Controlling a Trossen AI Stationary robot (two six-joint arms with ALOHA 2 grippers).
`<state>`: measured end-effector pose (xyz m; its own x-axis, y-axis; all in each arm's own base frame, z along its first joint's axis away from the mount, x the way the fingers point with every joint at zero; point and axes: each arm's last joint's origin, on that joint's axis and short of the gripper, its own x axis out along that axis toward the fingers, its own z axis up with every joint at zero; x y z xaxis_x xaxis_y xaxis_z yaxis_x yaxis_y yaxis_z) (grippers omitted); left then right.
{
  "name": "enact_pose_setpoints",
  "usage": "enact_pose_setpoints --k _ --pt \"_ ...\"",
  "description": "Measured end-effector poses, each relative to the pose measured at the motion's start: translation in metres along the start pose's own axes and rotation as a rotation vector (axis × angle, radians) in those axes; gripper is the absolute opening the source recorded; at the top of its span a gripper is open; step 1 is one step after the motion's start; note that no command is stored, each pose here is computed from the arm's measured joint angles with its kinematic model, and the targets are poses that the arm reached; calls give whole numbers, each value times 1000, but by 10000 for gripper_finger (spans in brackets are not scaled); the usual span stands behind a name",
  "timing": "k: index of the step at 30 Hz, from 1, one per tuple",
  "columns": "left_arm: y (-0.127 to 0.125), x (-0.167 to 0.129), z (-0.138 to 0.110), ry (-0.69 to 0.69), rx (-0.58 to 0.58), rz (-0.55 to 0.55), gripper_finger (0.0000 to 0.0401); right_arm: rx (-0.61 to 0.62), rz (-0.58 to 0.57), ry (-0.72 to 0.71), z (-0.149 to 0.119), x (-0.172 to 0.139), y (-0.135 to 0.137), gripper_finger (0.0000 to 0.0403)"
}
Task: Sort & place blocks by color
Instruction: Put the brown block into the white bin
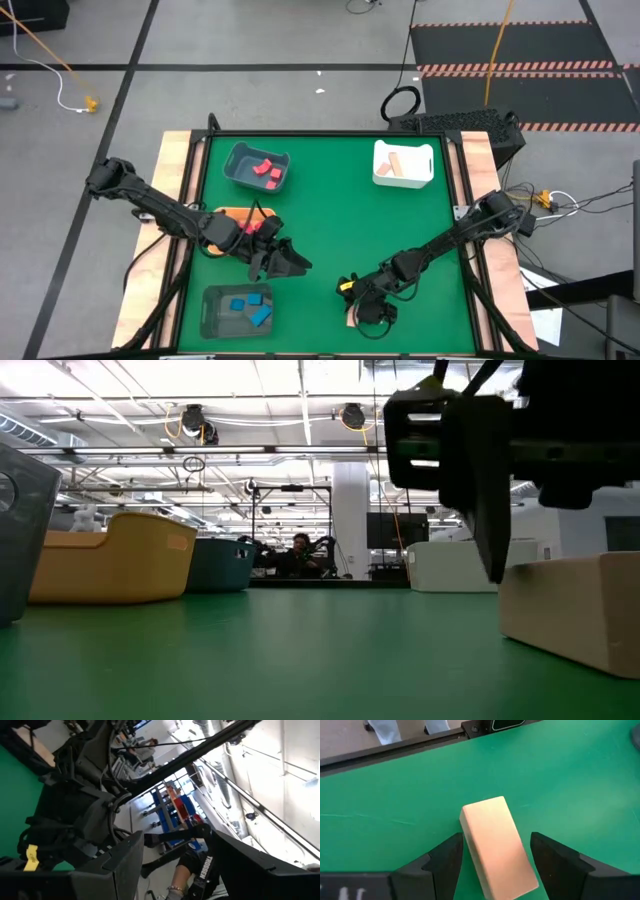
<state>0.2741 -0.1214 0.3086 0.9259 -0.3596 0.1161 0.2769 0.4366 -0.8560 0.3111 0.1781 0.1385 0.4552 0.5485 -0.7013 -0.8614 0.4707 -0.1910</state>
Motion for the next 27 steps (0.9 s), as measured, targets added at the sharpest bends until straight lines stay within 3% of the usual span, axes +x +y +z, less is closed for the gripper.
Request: enact_pose_setpoints --k 7,12,22,27 --pt "2 0 -1 11 -18 26 232 -11 13 25 -9 11 1 224" --pt "3 0 -2 13 -20 30 232 6 31 39 -13 16 2 201" --pt "3 0 -2 14 -21 32 232 344 33 111 -16 9 3 118" --pt "3 0 -2 15 -18 36 232 413 47 166 -18 0 5 117"
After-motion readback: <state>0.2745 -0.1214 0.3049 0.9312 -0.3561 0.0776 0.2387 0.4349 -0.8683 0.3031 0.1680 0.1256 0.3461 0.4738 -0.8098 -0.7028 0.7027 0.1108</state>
